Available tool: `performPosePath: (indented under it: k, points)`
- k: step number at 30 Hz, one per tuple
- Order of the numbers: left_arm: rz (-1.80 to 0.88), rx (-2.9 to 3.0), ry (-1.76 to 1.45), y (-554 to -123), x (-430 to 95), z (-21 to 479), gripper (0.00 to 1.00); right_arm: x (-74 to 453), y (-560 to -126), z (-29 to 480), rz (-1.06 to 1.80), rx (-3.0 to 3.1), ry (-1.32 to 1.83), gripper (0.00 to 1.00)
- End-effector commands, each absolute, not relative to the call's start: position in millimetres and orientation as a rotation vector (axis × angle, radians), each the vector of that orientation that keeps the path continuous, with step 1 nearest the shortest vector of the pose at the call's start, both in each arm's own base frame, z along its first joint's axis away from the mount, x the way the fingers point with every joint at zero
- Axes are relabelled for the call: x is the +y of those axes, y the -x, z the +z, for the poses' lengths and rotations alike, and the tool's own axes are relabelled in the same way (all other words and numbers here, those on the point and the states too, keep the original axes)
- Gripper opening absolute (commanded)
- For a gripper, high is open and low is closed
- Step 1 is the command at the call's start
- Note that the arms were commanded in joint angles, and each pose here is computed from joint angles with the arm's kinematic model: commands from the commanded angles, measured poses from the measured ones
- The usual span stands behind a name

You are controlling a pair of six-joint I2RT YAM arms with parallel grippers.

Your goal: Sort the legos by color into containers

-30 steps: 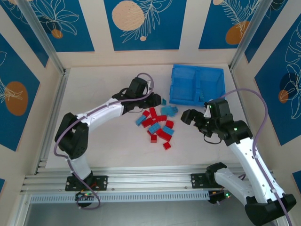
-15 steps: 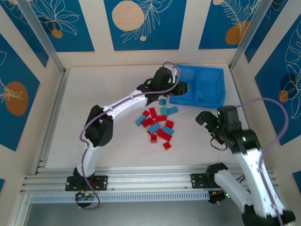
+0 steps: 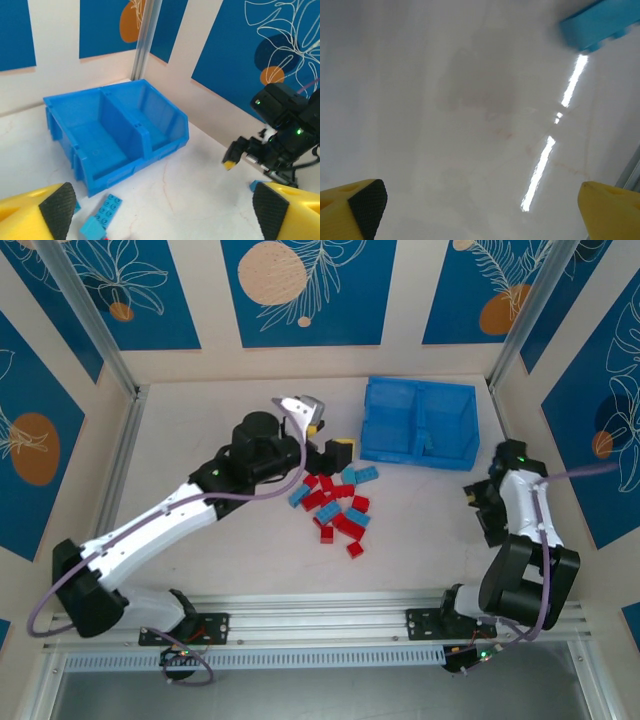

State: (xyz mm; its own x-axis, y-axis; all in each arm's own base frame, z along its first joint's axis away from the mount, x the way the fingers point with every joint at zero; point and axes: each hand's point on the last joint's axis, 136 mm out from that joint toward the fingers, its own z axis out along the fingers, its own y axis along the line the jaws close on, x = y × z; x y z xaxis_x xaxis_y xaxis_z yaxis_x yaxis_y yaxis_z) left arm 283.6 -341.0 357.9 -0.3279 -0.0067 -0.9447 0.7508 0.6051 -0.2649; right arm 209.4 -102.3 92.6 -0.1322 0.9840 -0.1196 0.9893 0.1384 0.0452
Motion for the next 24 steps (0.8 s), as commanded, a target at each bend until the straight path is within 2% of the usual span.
performPosePath:
  k: [1,5,10,16,18,20,24]
  points:
    - [-0.8,1.798,-0.692,-277.5,-336.7,318.2,0.98,-128.1,-185.4,79.4,-0.14,2.1,-2.204,1.0]
    - [-0.803,1.818,-0.695,-271.6,-332.2,308.1,1.0,-153.3,-157.4,63.8,-0.284,2.094,-2.365,1.0]
    - [-0.809,1.823,-0.707,-271.4,-335.4,303.9,1.0,-155.8,-153.1,36.3,-0.067,1.982,-2.531,1.0]
    - [-0.807,1.838,-0.706,-273.4,-337.4,297.7,1.0,-167.4,-149.9,24.0,-0.032,1.884,-2.569,1.0]
    - [-0.799,1.847,-0.695,-274.9,-336.2,294.5,1.0,-169.6,-146.9,19.5,-0.015,1.853,-2.602,0.94]
    - [-0.797,1.852,-0.694,-275.3,-336.3,291.8,1.0,-172.8,-142.1,15.6,-0.022,1.815,-2.627,0.81]
    - [-0.794,1.864,-0.685,-277.2,-336.9,286.2,1.0,-173.9,-141.8,11.7,-0.003,1.781,-2.614,0.64]
